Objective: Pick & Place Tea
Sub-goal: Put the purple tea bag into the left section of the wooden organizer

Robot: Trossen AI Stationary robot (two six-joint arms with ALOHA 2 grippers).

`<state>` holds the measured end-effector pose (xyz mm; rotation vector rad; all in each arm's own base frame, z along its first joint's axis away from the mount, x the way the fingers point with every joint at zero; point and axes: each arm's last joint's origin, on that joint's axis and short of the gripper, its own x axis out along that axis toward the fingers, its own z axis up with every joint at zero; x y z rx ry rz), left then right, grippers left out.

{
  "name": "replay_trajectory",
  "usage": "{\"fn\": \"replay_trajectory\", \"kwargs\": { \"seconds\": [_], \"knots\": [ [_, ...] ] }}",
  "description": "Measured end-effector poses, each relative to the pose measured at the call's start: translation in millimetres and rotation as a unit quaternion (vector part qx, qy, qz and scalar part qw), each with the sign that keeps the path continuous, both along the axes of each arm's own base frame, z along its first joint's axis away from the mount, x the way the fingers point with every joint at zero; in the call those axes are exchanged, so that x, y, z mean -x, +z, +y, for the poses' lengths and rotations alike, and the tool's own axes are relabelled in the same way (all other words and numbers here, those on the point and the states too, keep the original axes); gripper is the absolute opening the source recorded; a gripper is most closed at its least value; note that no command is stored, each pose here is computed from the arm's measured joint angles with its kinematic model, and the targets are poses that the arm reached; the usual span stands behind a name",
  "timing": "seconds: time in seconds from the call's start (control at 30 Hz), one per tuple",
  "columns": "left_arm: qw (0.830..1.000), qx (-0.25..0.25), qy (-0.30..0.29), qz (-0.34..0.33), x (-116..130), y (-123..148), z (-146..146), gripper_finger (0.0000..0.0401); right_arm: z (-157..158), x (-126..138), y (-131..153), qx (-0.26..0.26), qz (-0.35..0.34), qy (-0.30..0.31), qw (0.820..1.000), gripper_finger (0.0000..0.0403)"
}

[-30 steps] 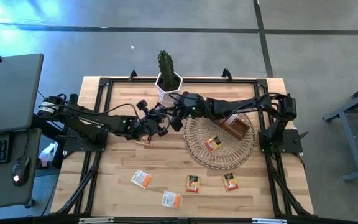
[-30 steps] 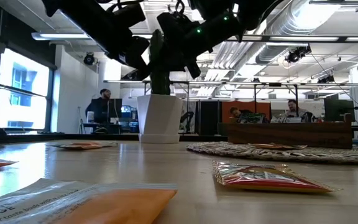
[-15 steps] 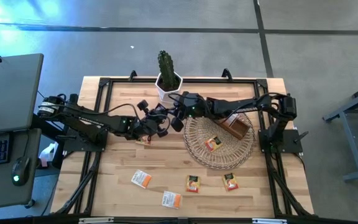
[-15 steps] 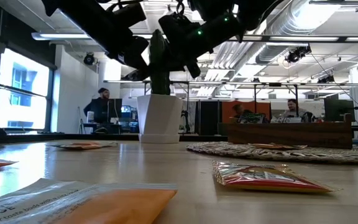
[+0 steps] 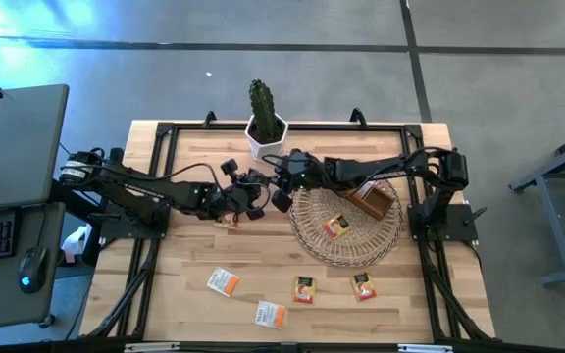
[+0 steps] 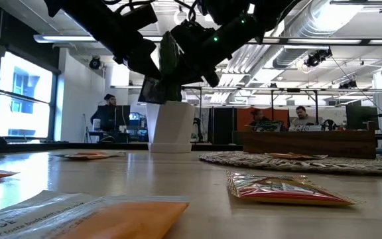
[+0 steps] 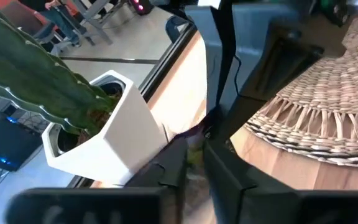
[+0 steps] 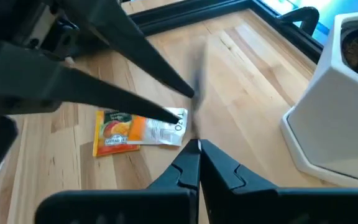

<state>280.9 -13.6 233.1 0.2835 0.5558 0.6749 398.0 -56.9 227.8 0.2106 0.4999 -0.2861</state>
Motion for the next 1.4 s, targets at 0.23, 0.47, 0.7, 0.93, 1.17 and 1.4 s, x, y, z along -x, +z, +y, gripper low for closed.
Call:
{"fn": "replay_trajectory", "kwargs": {
  "seconds": [0.23, 0.47, 0.7, 0.93, 1.17, 1.4],
  "knots": [
    [1.000, 0.000, 0.002, -0.001, 0.1, 0.0, 0.1, 0.0150, 5.6, 2.2, -4.7, -0.001, 0.029, 0.002, 1.000, 0.0001],
    [1.000, 0.001, 0.001, 0.000, 0.1, -0.2, -0.1, 0.0183, 6.1, 29.7, 1.9, -0.003, 0.134, -0.014, 0.991, 0.0000],
    [1.000, 0.001, 0.000, 0.003, 0.4, -0.6, 0.0, 0.0184, 0.7, 95.8, 85.8, 0.021, 0.196, -0.028, 0.980, 0.0000],
    [1.000, 0.001, 0.001, -0.002, -0.1, 0.2, 0.0, 0.0184, -15.3, 134.7, 91.3, -0.040, 0.341, -0.080, 0.936, 0.0000],
    [1.000, 0.001, 0.001, -0.002, -0.1, 0.1, 0.0, 0.0184, -41.0, 124.8, 55.9, -0.080, 0.413, -0.040, 0.906, 0.0000],
    [1.000, 0.000, 0.003, -0.001, 0.1, 0.1, 0.1, 0.0184, -63.8, 123.6, 37.3, -0.107, 0.451, -0.042, 0.885, 0.0000]
  ]
}}
